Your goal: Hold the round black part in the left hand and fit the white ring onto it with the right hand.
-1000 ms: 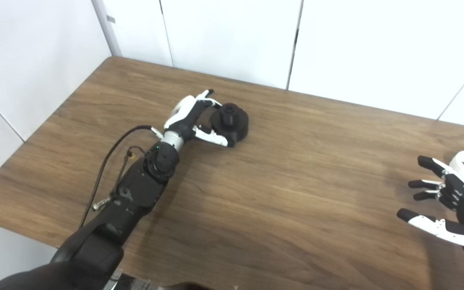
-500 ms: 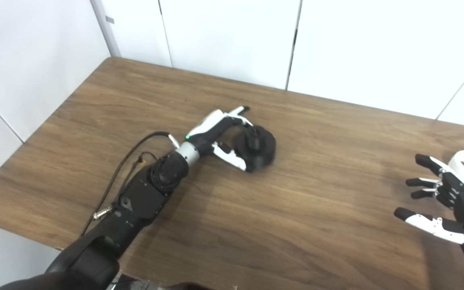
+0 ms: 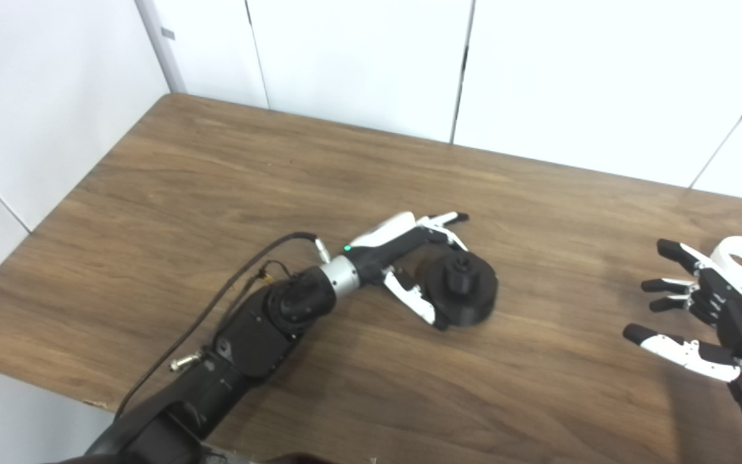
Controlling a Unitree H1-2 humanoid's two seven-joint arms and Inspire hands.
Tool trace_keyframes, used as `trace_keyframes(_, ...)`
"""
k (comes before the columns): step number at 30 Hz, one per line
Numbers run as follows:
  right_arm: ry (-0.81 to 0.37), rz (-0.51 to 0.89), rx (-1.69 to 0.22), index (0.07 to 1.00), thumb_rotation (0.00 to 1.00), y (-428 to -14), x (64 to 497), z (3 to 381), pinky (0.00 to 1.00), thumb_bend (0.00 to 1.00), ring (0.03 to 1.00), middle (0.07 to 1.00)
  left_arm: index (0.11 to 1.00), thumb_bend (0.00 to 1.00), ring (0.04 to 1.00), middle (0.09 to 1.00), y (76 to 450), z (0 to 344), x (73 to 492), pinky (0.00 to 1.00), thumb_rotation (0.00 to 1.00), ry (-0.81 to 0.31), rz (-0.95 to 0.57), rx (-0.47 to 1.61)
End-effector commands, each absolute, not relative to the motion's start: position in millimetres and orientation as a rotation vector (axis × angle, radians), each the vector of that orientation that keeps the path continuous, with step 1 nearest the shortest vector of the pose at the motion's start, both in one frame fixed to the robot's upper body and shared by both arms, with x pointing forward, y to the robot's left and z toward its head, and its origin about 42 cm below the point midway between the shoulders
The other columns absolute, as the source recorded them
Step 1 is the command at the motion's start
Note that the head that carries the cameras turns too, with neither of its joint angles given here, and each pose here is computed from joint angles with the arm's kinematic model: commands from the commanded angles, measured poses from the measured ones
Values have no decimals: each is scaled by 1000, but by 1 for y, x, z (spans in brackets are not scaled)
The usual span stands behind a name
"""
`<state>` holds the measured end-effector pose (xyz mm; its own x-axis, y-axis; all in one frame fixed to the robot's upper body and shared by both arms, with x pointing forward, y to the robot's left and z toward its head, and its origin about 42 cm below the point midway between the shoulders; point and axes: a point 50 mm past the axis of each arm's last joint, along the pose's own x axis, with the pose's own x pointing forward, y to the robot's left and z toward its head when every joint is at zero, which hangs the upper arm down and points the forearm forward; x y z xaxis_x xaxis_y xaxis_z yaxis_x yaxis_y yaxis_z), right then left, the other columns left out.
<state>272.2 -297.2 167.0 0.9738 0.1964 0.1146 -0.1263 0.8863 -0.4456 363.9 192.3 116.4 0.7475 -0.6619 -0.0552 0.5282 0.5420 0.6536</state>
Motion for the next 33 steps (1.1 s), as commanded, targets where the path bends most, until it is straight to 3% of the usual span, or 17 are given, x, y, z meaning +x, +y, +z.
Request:
trace_keyframes(1, -257, 160, -459, 861, 267, -293, 280, 190, 572, 673, 689, 883, 485, 522, 1000, 1000, 178, 111, 356, 1000, 75, -200, -805, 721)
trace_keyframes(16, -264, 159, -453, 862, 291, -290, 278, 194, 591, 680, 699, 883, 483, 522, 1000, 1000, 146, 96, 335, 1000, 71, -216, -910, 721)
trace_keyframes(25, -306, 117, -474, 857, 265, -279, 277, 214, 583, 676, 695, 876, 484, 522, 1000, 1000, 166, 95, 333, 1000, 72, -221, -918, 791)
trace_keyframes(33, -380, 49, -612, 834, 327, -289, 293, 253, 577, 711, 698, 868, 487, 522, 1000, 1000, 191, 97, 334, 1000, 72, -224, -926, 851)
